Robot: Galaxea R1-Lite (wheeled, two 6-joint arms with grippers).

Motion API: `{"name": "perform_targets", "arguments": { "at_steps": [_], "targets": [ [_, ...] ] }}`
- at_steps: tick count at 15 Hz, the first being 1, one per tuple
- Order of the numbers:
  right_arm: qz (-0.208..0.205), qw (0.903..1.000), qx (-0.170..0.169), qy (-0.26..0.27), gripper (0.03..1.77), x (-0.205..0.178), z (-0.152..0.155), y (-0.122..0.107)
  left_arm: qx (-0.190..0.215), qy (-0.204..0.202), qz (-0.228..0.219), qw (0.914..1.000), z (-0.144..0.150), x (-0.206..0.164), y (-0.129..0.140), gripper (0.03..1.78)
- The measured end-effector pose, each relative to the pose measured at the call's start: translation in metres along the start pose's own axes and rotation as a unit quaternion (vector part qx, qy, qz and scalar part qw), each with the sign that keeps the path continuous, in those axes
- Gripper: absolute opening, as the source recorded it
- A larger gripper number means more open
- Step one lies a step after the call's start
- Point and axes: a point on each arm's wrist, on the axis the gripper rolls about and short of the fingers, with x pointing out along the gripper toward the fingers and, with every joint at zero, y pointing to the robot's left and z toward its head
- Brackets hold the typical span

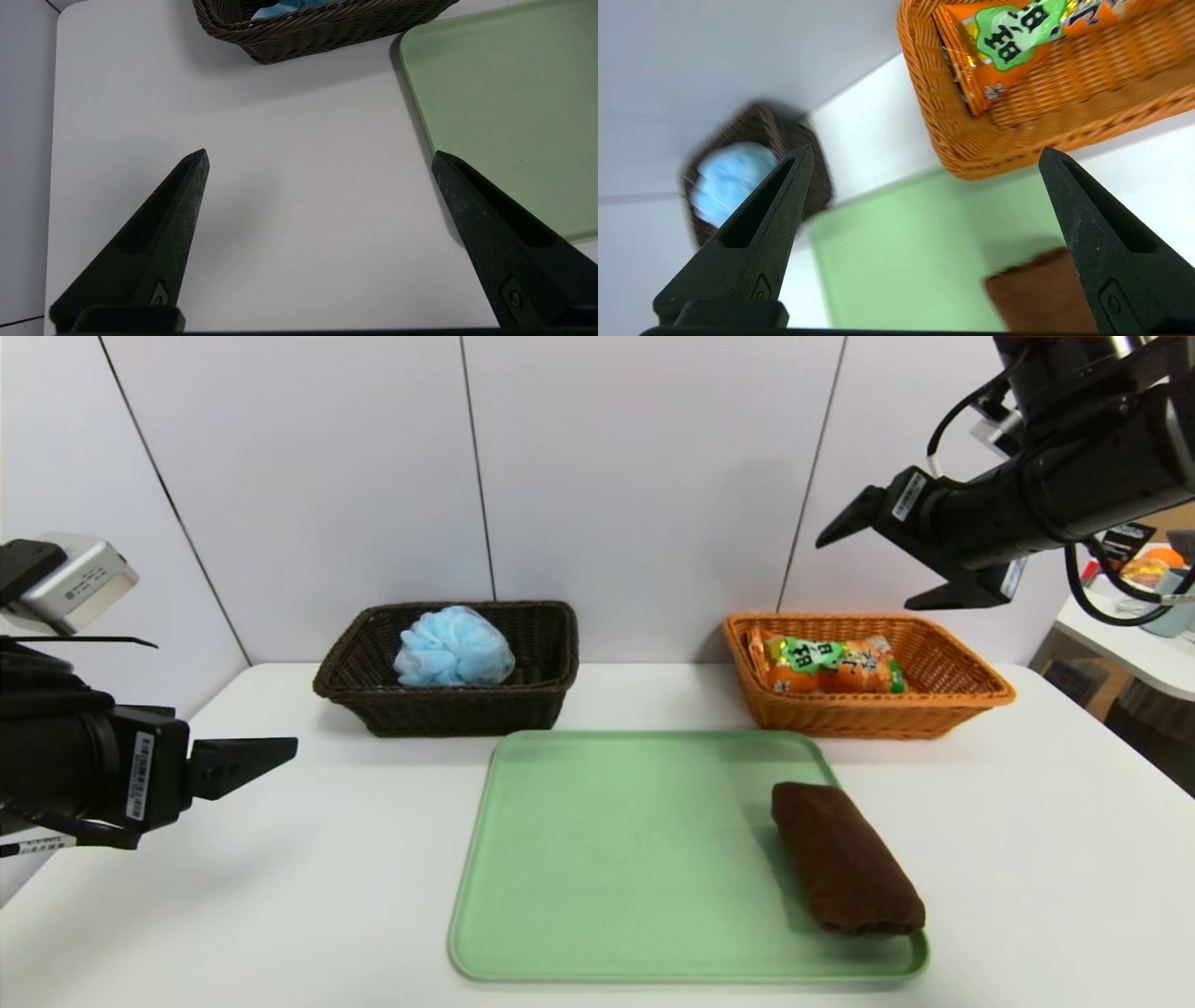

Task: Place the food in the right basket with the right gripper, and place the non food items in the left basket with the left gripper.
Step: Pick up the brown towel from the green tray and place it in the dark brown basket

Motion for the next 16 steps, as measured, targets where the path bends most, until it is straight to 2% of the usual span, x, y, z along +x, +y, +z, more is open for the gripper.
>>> {"name": "perform_targets", "arguments": {
  "at_steps": [2,3,6,8,10,12,16],
  "targets": [
    [-0.016,0.9956,-0.092,0.002,1.68,-0.017,-0.008,0.003,0.004,0.000,-0.007,1.0000,0.000,0.000,-0.002,1.69],
    [-0.022,0.9902,-0.137,0.013,1.68,-0.026,-0.013,0.003,0.006,0.001,-0.010,0.9999,0.000,0.000,-0.004,1.69],
    [-0.028,0.9687,-0.240,0.056,1.69,-0.047,-0.030,0.000,0.010,0.002,-0.018,0.9998,0.000,0.001,-0.007,1.69],
    [-0.035,0.9518,-0.292,0.089,1.69,-0.054,-0.042,-0.005,0.011,0.004,-0.019,0.9997,-0.001,0.001,-0.007,1.69],
    [-0.047,0.9382,-0.318,0.128,1.69,-0.053,-0.056,-0.014,0.011,0.006,-0.020,0.9997,-0.002,0.001,-0.007,1.69],
    [-0.060,0.9284,-0.326,0.169,1.69,-0.047,-0.070,-0.022,0.011,0.006,-0.021,0.9997,-0.003,0.001,-0.008,1.69],
    [-0.081,0.9167,-0.324,0.219,1.69,-0.027,-0.088,-0.028,0.010,0.007,-0.021,0.9997,-0.003,0.001,-0.008,1.69]
  ]
}}
